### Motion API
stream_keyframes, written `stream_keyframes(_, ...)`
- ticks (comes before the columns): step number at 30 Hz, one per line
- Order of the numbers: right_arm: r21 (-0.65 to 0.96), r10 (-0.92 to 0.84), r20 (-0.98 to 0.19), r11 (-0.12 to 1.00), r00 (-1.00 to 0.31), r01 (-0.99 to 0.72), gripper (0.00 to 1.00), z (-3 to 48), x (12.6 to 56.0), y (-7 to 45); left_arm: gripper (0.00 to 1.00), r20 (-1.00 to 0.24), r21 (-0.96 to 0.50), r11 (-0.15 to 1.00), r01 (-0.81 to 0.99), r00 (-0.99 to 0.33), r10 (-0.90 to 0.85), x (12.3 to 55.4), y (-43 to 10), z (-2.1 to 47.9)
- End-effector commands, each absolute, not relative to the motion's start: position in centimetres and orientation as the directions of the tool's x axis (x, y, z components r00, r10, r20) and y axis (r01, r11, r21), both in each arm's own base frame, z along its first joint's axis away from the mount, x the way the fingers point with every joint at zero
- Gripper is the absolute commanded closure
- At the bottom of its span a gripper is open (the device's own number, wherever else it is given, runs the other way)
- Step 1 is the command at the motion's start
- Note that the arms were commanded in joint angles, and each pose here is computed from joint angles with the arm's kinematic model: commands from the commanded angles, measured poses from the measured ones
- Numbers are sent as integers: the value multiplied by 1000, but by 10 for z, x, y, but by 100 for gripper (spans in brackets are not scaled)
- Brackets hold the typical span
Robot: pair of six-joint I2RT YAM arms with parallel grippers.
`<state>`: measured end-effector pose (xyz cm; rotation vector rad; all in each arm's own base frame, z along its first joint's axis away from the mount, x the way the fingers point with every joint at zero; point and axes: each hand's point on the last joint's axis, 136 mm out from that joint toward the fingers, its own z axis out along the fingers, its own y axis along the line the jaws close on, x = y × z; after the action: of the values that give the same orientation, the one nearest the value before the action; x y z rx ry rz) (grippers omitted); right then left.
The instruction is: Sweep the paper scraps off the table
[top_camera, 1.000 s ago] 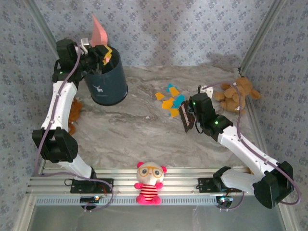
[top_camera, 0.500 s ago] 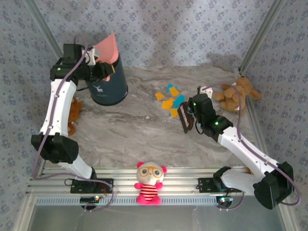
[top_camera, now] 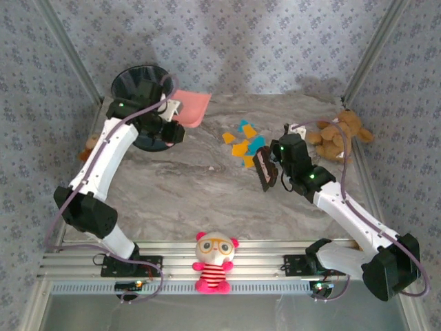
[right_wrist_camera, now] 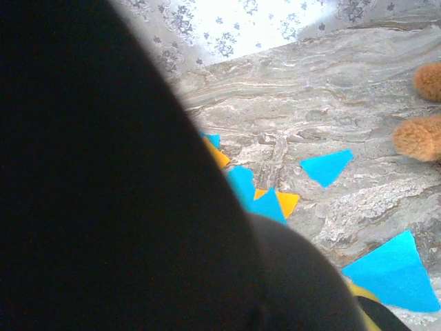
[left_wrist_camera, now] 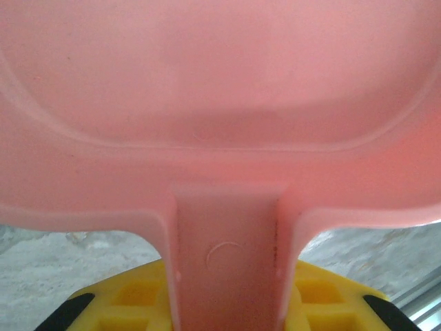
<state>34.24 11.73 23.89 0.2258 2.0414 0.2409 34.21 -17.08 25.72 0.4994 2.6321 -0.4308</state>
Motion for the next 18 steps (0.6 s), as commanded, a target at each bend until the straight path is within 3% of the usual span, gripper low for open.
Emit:
stream_keyframes(1,293,282,-859,955,-428,42,100,251,343,114,100,-413,-115,870,478,-820,396,327,-166,239)
stream_keyframes(9,232,247,-875,969,-417,87,100,254,344,92,100,-265,68,743,666,-705,657,307,-189,182)
stream_keyframes(18,128,211,-895,966,-393,227,100,260,336,36,100,-134,30,613,790,-604,785,283,-205,142)
